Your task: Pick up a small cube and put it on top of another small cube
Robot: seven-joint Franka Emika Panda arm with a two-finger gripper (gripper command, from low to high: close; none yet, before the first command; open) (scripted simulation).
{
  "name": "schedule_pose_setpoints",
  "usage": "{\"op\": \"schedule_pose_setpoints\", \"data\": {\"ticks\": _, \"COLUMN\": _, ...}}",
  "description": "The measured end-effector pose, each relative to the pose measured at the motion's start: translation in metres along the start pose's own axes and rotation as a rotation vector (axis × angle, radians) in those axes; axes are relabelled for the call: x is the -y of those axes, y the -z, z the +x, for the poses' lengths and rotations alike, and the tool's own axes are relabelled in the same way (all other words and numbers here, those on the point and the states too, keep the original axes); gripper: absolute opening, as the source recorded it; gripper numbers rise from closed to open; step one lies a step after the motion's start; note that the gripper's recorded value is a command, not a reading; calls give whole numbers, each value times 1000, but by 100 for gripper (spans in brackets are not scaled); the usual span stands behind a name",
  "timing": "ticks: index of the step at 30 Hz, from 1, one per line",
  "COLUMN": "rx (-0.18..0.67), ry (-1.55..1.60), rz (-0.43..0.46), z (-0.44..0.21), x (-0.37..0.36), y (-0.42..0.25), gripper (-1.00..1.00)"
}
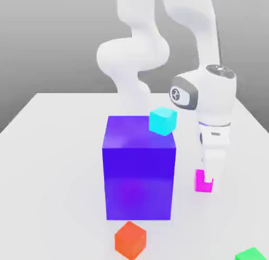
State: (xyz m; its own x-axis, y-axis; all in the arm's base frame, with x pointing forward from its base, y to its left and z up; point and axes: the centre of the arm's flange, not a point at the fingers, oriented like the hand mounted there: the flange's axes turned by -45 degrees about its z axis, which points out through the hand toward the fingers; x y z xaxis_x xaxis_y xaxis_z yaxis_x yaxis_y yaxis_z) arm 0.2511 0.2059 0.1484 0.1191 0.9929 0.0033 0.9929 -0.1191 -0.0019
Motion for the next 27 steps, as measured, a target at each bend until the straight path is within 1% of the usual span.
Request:
{"op": "schedule_pose_setpoints", "data": {"ticks": 2, "rx": 1, "ry": 1, "rz": 0, "z": -1, "x": 1, "y": -16, "gripper": 0}}
{"op": "schedule_pose_setpoints", "data": {"ticks": 3, "rx": 2, "ry": 1, "rz": -1, "z": -1, "x": 2, "y": -21, "gripper": -100}}
{"op": "schedule_pose_setpoints", "data": {"ticks": 10, "rx": 3, "ry": 1, "rz": 0, "z": -1, "x": 2, "y": -21, "gripper": -100}}
{"op": "schedule_pose_setpoints", "data": {"ticks": 18, "rx": 4, "ry": 2, "rz": -1, "z": -1, "x": 2, "y": 36, "gripper": -100}}
{"op": "schedule_pose_setpoints", "data": {"ticks": 27, "rx": 14, "ry": -217, "rz": -11, "z": 38, "x": -89, "y": 60, "gripper": -100}}
